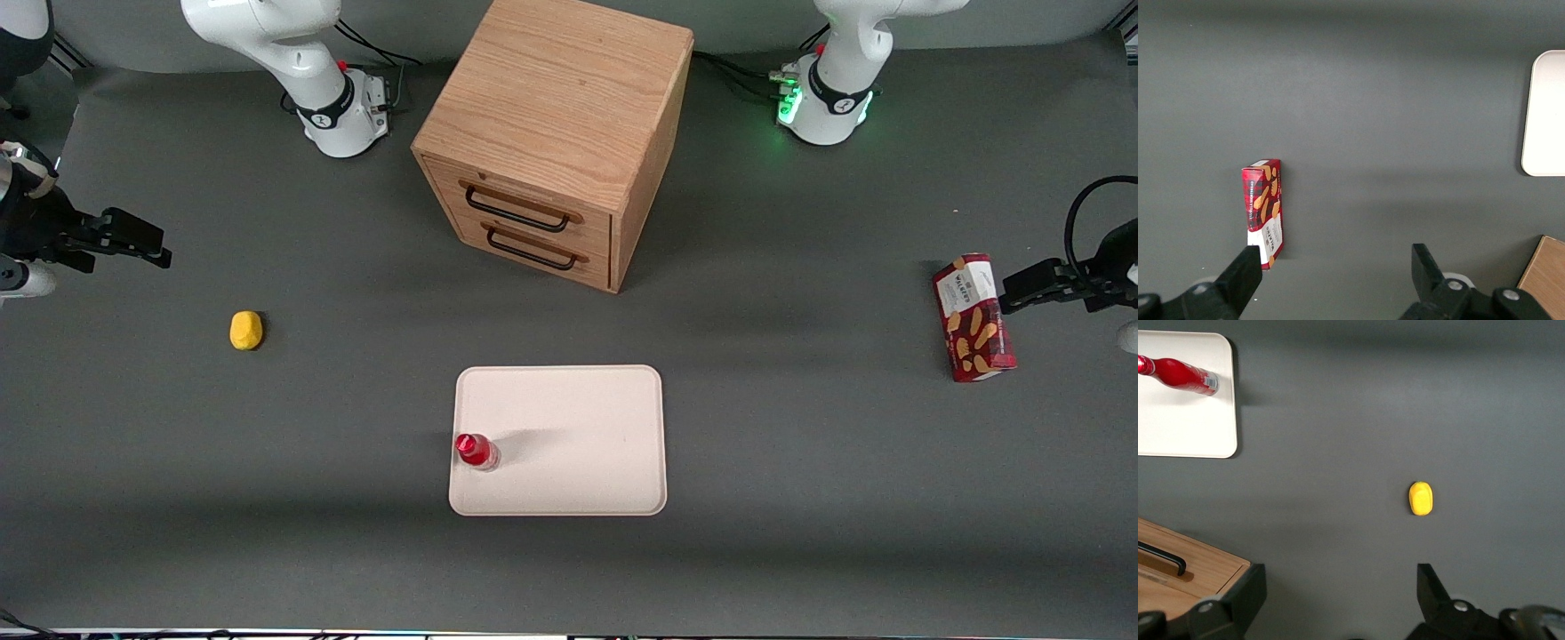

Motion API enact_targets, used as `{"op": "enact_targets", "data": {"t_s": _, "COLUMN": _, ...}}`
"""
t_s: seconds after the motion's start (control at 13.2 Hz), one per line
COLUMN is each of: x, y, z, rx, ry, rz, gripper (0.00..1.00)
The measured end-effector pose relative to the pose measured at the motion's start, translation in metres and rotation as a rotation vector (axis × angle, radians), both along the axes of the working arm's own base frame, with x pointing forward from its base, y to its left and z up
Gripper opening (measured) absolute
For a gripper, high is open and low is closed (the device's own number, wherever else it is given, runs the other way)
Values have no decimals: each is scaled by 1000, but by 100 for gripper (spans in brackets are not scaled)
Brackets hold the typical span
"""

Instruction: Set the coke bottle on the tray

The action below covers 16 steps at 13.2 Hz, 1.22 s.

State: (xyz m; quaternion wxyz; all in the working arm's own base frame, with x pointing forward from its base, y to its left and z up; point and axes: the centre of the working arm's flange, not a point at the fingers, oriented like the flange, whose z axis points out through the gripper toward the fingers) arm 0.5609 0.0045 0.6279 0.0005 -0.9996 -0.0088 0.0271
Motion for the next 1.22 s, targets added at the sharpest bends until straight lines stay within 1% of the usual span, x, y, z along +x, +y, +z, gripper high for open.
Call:
{"op": "enact_targets", "data": {"t_s": 0.23, "x": 1, "y": -21, "z": -1, "rx": 3, "ry": -20, "rz": 14, "gripper": 100}}
{"op": "enact_targets", "data": {"t_s": 0.53, "x": 5, "y": -18, "z": -5, "rx": 2, "ry": -43, "rz": 20, "gripper": 100}}
{"op": "enact_targets", "data": {"t_s": 1.22, "x": 6, "y": -15, "z": -1, "rx": 2, "ry": -65, "rz": 3, "gripper": 100}}
